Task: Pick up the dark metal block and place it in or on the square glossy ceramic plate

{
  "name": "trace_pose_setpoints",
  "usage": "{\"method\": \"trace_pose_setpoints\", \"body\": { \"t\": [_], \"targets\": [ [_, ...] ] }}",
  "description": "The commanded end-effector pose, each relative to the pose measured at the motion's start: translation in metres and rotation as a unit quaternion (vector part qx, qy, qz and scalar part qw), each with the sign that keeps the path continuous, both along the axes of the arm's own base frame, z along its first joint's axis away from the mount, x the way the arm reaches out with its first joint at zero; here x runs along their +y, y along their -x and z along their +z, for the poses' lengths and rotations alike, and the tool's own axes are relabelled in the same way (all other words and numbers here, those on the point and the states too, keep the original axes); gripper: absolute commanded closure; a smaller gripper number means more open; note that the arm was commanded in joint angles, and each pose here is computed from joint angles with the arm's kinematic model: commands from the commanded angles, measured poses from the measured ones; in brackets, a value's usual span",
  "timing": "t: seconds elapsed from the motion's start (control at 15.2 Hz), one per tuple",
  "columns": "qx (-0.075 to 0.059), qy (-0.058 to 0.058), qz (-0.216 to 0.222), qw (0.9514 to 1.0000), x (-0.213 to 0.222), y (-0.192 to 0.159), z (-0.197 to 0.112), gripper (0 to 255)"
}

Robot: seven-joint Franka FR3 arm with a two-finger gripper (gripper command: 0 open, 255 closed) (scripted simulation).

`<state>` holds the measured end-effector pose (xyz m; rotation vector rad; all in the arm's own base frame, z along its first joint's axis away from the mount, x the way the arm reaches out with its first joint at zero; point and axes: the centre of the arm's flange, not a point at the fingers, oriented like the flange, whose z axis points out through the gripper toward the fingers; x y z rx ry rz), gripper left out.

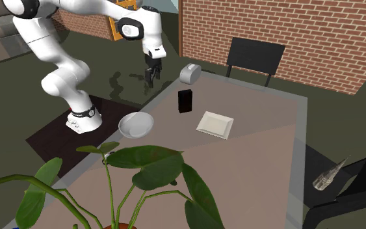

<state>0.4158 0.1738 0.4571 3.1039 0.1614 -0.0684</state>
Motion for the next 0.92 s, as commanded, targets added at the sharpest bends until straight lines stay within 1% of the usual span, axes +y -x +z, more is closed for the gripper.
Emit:
{"method": "trace_pose_setpoints", "body": {
  "t": [0.0,0.86],
  "targets": [
    [-0.002,-0.002,0.002,1.0,0.018,-0.011,-0.015,0],
    [-0.013,-0.011,0.016,0.9997,0.135,-0.084,-0.11,0]
  ]
}}
